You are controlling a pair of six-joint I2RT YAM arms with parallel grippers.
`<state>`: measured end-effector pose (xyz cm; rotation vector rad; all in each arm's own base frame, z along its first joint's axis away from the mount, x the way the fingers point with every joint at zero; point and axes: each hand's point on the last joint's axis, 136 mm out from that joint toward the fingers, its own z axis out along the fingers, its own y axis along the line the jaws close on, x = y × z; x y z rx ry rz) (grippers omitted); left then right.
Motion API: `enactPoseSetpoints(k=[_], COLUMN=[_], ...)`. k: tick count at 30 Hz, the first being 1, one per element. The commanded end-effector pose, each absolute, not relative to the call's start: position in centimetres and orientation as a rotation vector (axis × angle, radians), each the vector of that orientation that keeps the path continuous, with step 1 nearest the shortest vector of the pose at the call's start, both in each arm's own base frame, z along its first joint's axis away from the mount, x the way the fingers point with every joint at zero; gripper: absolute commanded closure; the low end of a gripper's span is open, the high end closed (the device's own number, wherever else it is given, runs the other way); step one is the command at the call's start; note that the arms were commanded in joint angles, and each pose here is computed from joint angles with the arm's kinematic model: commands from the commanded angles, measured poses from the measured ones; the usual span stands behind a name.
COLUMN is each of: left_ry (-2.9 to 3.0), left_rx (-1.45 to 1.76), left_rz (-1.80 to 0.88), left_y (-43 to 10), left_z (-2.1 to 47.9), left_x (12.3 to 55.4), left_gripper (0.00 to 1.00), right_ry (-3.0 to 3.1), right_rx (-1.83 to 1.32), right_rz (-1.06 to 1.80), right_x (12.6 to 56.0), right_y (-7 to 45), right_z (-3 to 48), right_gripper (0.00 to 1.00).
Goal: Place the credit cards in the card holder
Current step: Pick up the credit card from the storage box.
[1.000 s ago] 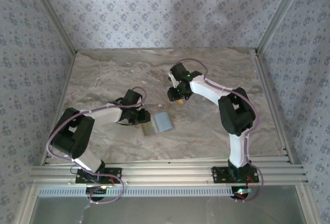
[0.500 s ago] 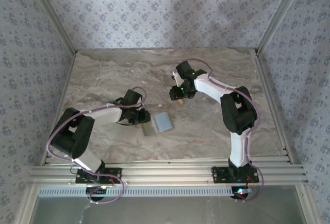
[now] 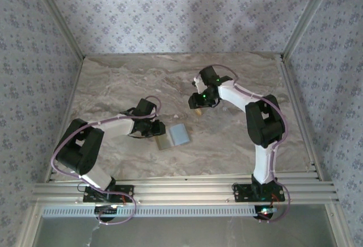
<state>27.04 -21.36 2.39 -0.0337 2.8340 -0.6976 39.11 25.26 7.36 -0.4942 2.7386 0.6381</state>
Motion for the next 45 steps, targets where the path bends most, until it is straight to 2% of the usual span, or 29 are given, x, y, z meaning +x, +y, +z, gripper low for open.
enactPoseSetpoints(k=[1, 10, 28, 45], left_ry=[2.888, 2.891, 2.891, 2.893], left_rx=[-0.008, -0.006, -0.006, -0.01], left_rz=[-0.655, -0.652, -0.649, -0.645], left_y=[-21.24, -21.23, -21.23, -21.14], left_z=[0.88, 0.79, 0.84, 0.77], left_x=[26.25, 26.21, 26.27, 26.28], left_gripper=[0.72, 0.72, 0.72, 0.72], right_ry=[2.695, 2.685, 2.679, 2.668], right_rx=[-0.484, -0.481, -0.468, -0.471], right_rz=[0.71, 0.759, 0.781, 0.741], right_x=[38.98, 38.9, 39.03, 39.14], right_y=[25.4, 25.51, 25.21, 24.71], right_z=[9.22, 9.49, 9.56, 10.14], right_gripper=[0.57, 0.61, 0.79, 0.91])
